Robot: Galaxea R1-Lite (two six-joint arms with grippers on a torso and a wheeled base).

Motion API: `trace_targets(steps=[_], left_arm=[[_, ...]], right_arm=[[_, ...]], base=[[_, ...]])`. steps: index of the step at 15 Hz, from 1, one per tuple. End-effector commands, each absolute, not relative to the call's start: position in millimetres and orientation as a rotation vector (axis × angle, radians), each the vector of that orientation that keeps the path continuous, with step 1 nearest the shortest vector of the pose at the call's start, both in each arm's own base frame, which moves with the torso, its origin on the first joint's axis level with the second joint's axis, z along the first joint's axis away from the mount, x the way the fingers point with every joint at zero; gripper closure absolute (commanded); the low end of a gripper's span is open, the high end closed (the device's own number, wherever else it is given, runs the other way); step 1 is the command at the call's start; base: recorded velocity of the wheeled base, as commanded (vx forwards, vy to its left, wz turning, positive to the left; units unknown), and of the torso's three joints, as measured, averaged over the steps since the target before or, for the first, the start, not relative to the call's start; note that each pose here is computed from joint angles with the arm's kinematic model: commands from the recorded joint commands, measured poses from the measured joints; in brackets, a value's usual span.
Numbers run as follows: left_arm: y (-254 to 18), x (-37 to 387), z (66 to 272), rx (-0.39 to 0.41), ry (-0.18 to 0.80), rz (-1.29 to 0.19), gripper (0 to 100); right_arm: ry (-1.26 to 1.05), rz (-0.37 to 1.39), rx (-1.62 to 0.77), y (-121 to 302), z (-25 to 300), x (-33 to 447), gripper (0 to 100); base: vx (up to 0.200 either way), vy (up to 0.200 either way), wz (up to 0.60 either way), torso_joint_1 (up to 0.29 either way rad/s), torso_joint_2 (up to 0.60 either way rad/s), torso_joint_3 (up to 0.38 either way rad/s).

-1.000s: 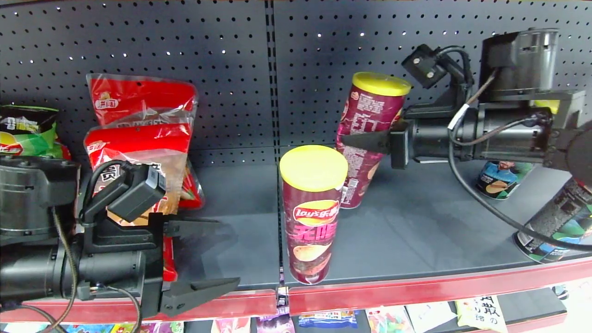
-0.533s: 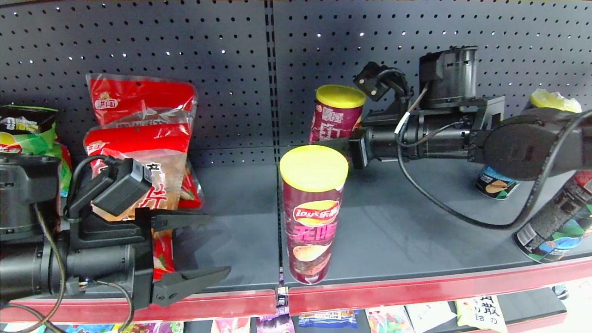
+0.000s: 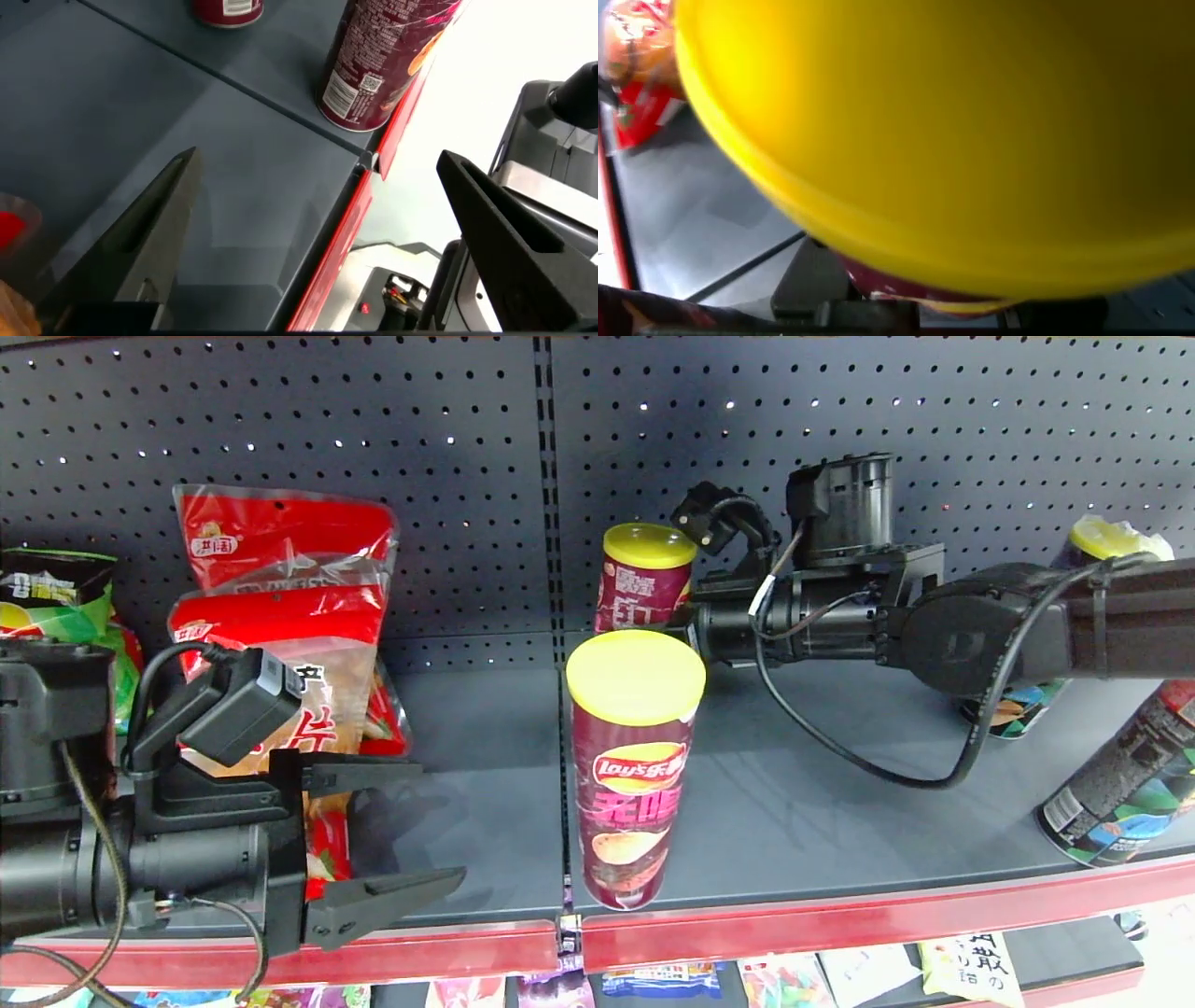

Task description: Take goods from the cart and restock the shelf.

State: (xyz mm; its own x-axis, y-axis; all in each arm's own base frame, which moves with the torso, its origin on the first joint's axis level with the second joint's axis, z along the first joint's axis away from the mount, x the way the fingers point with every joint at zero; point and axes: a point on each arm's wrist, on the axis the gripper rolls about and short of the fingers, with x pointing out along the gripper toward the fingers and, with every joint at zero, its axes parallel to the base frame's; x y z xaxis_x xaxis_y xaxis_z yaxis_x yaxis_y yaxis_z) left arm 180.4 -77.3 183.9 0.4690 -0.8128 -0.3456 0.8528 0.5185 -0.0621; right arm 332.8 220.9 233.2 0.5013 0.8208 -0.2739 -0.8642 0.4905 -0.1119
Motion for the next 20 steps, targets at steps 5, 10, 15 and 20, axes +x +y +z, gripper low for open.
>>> trace_targets(steps=[5, 10, 15, 20], left_arm=[[-77.5, 180.9, 183.4, 0.124, 0.356, -1.024, 0], [-77.4, 181.6, 182.8, 0.123, 0.36, -1.021, 0], [-77.1, 182.3, 179.2, 0.129, 0.379, -0.995, 0], [-80.0, 190.8, 168.4, 0.141, 0.432, -0.966, 0]], right_arm=[[0.2, 1.034, -0.251, 220.3, 233.0, 329.9, 100], [0.225, 1.036, -0.251, 208.3, 234.3, 309.9, 0], [0.239, 0.968, -0.255, 182.8, 242.8, 275.1, 0], [0.306, 0.87, -0.225, 141.6, 234.4, 221.0, 0]], base=[[0.0, 0.0, 0.0, 0.0, 0.0, 0.0], [0.0, 0.0, 0.0, 0.0, 0.0, 0.0], [0.0, 0.0, 0.0, 0.0, 0.0, 0.0], [0.0, 0.0, 0.0, 0.0, 0.0, 0.0]])
